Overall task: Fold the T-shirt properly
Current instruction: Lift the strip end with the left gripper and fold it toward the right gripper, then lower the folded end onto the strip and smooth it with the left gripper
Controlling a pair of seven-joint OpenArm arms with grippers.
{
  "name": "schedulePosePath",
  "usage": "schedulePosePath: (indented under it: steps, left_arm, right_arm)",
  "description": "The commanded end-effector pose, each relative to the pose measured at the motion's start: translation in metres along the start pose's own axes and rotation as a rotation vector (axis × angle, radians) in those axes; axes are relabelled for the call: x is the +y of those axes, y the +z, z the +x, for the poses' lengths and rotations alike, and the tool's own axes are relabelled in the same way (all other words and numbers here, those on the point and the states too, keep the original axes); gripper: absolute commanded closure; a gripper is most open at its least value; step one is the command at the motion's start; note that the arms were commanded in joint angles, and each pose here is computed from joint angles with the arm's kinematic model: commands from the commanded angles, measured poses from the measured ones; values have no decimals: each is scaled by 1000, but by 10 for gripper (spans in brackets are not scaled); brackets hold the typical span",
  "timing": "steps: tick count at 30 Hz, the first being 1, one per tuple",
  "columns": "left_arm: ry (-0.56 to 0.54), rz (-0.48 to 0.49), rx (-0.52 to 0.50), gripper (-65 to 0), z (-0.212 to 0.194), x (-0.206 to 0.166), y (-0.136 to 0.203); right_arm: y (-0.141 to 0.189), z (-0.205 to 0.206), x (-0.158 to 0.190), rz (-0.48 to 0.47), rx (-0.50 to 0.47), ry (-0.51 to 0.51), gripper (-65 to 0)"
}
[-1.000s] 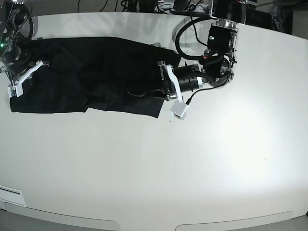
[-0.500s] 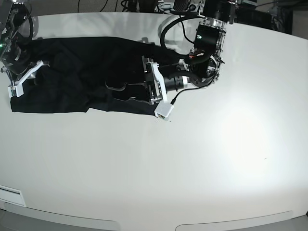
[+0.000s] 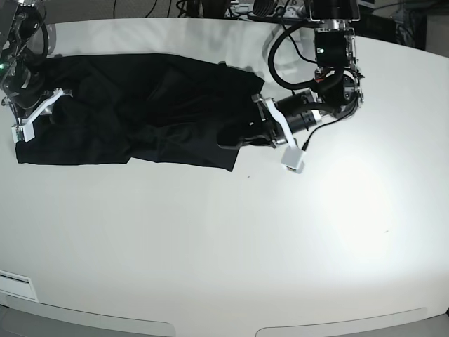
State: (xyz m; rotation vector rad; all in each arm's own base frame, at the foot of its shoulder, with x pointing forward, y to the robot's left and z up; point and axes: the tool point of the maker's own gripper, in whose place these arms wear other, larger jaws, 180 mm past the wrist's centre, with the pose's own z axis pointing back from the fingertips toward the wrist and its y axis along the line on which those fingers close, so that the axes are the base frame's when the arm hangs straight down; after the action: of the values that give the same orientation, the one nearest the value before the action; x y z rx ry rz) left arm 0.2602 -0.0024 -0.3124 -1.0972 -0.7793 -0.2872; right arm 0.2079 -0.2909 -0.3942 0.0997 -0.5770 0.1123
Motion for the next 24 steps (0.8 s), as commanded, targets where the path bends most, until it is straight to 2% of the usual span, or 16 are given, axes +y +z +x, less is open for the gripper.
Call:
schedulePosePath:
  steps: [1,6,10,13,15,19,22,24]
  left_arm:
    - [-13,-19,-26,0,8,-8,-4]
    - [23,-81,84,0,-24,-31,-24]
    - [-6,-223,205,0,-55,-71,-43]
    - [-47,-318,255,0,-70,-98,-53]
    - [-64,-381,251,0,-69,-112,-56]
    - [-94,-506,162,0,-33,-135,-50]
    - [-173,-513,168,0,-16,-136,-40]
    - [-201,-477,156,0,-7,-126,-32]
  right_arm:
    - [2,0,-2,-1,22,22,-180]
    - [2,5,-2,0,9,25,-180]
    - [2,7,-3,-3,6,25,-180]
    - [2,7,-3,-4,7,25,-180]
    - [2,7,-3,-3,6,25,-180]
    - [2,7,-3,-4,8,25,-180]
    - [2,4,-3,-3,23,25,-180]
    - [2,1,-2,2,36,35,-180]
